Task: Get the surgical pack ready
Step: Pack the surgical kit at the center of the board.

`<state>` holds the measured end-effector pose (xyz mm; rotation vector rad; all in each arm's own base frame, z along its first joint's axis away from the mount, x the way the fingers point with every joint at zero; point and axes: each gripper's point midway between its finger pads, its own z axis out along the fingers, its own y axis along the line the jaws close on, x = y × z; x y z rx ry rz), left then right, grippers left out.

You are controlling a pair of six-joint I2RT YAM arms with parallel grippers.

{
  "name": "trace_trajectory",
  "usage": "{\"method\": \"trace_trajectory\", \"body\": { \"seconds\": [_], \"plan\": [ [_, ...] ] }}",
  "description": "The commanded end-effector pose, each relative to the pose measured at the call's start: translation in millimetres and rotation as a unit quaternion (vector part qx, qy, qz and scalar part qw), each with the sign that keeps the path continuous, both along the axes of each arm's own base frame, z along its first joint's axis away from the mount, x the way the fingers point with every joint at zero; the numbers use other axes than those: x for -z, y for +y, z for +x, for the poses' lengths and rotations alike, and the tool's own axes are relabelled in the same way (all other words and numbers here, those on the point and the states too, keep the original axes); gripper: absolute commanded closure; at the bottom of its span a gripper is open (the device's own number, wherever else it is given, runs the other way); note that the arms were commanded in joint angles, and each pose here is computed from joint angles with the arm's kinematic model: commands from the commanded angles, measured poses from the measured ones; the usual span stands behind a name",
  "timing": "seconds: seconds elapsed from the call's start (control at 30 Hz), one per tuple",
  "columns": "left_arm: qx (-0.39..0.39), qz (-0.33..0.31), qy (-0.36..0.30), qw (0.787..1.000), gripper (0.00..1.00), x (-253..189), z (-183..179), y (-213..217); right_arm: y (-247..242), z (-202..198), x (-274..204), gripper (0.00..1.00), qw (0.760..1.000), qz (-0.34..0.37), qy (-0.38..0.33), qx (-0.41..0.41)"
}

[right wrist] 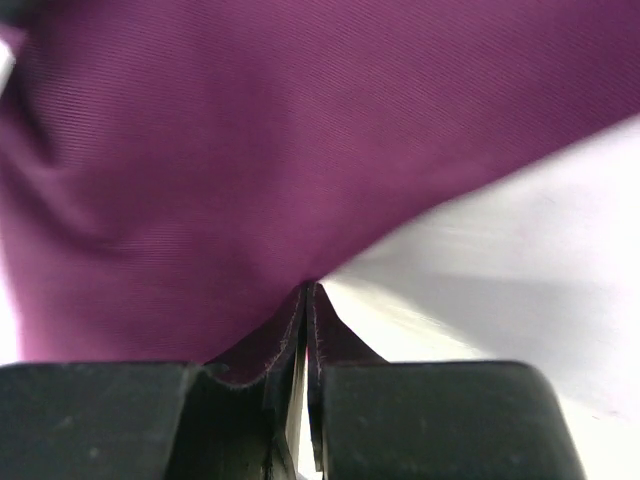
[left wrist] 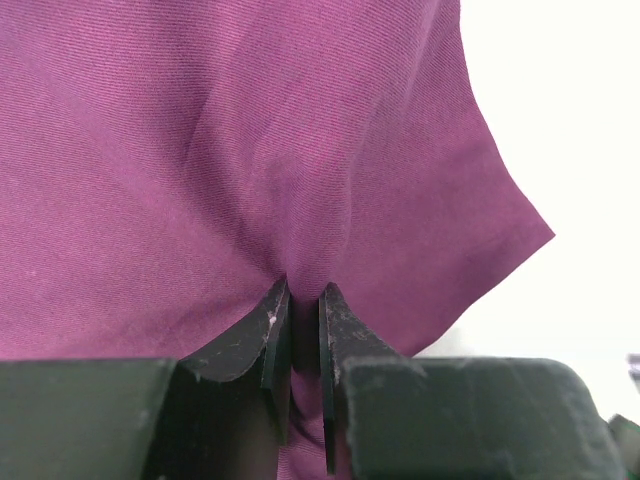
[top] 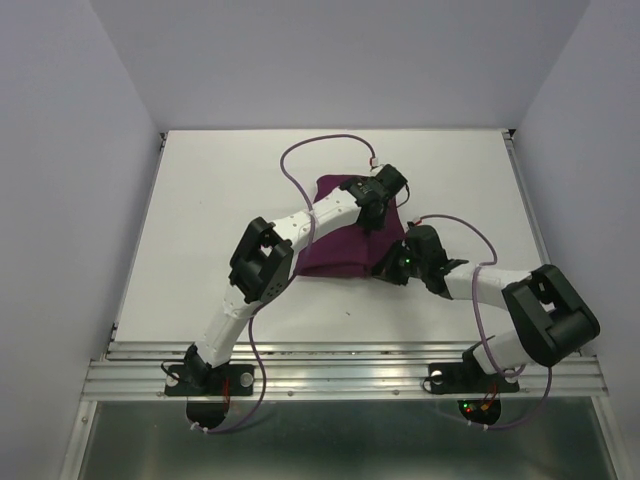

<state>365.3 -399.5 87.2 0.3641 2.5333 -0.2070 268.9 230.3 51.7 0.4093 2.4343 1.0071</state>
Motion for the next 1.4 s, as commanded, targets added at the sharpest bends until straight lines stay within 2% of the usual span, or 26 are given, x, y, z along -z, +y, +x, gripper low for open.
{"method": "trace_trajectory", "body": {
  "seconds": [0.0,0.3,0.47,0.73,0.97,1.13,1.37],
  "plan": [
    [-0.001,-0.076,-0.03,0.997,1.0,-44,8,-25,12,9,-13,0.92,0.999,0.03,-0.037,-0.007],
    [0.002,-0.094,-0.04,0.995,1.0,-66,4,-15,-43,41,-26,0.92,0.996,-0.021,-0.055,0.074],
    [0.0,-0.102,-0.046,0.994,1.0,-76,4,-9,-51,66,-36,0.92,0.994,-0.025,-0.06,0.088],
    [-0.003,-0.11,-0.045,0.993,1.0,-82,7,-4,-36,121,-30,0.92,0.994,-0.031,-0.052,0.096],
    [-0.014,-0.12,-0.055,0.991,1.0,-98,10,4,-3,170,-18,0.92,0.997,0.019,-0.048,0.059],
    [-0.03,-0.12,-0.056,0.991,1.0,-100,15,16,-11,166,-22,0.92,0.996,-0.003,-0.057,0.064],
    [-0.049,-0.122,-0.062,0.989,1.0,-102,26,35,-30,112,-20,0.92,0.997,-0.013,-0.047,0.066]
  ]
}}
